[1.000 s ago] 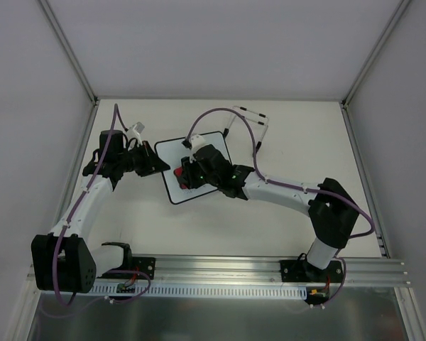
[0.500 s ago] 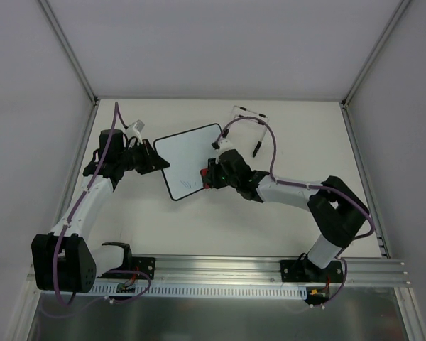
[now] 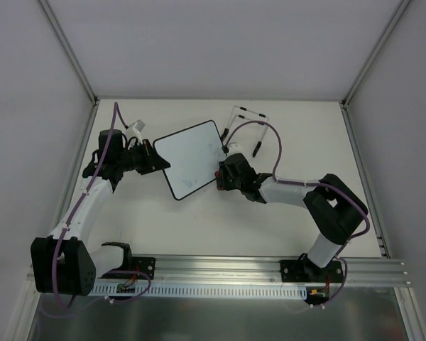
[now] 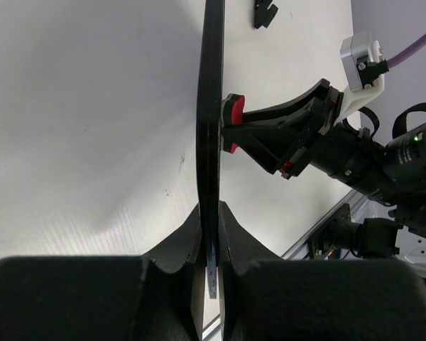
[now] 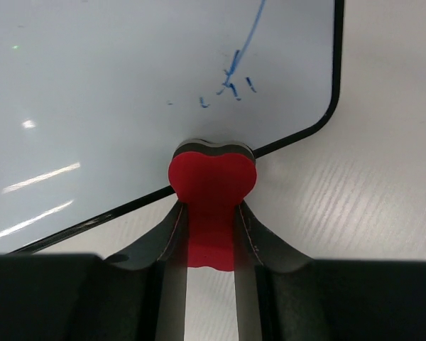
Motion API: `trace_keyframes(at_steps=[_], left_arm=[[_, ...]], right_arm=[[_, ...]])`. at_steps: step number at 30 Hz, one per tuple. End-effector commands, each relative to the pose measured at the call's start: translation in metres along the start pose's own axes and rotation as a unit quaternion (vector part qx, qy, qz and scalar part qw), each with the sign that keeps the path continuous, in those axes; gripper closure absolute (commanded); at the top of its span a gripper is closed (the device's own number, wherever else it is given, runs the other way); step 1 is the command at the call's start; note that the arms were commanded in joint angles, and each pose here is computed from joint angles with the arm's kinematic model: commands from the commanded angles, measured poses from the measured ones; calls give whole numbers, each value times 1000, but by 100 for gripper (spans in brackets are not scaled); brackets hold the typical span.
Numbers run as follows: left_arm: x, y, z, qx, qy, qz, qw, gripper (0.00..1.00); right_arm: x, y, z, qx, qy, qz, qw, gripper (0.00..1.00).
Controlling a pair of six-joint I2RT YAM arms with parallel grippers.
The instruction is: Erase the whiteboard
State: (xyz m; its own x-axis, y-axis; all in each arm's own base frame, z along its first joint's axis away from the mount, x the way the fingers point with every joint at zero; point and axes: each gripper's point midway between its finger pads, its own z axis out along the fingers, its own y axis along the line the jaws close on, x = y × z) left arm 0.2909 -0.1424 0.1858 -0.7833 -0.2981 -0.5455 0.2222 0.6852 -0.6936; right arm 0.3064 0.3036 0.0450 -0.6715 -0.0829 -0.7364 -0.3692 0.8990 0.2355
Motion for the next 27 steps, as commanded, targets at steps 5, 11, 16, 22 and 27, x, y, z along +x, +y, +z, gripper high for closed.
trace_keyframes(at_steps=[5, 11, 16, 22, 27], left_arm=[[24, -10, 1, 26, 39, -12, 999, 100], [30, -13, -1, 36, 45, -11, 998, 100], [40, -12, -2, 41, 58, -21, 997, 100], [44, -12, -7, 37, 53, -16, 998, 100], [43, -12, -8, 34, 52, -10, 998, 100]], right_arm=[[-62, 81, -40, -102, -64, -50, 991, 100], [-87, 124, -48, -156, -78, -65, 983, 100], [-91, 141, -33, -161, -66, -70, 982, 99], [-80, 102, -2, -93, -37, -33, 994, 100], [-54, 35, 21, -22, 2, 30, 999, 100]])
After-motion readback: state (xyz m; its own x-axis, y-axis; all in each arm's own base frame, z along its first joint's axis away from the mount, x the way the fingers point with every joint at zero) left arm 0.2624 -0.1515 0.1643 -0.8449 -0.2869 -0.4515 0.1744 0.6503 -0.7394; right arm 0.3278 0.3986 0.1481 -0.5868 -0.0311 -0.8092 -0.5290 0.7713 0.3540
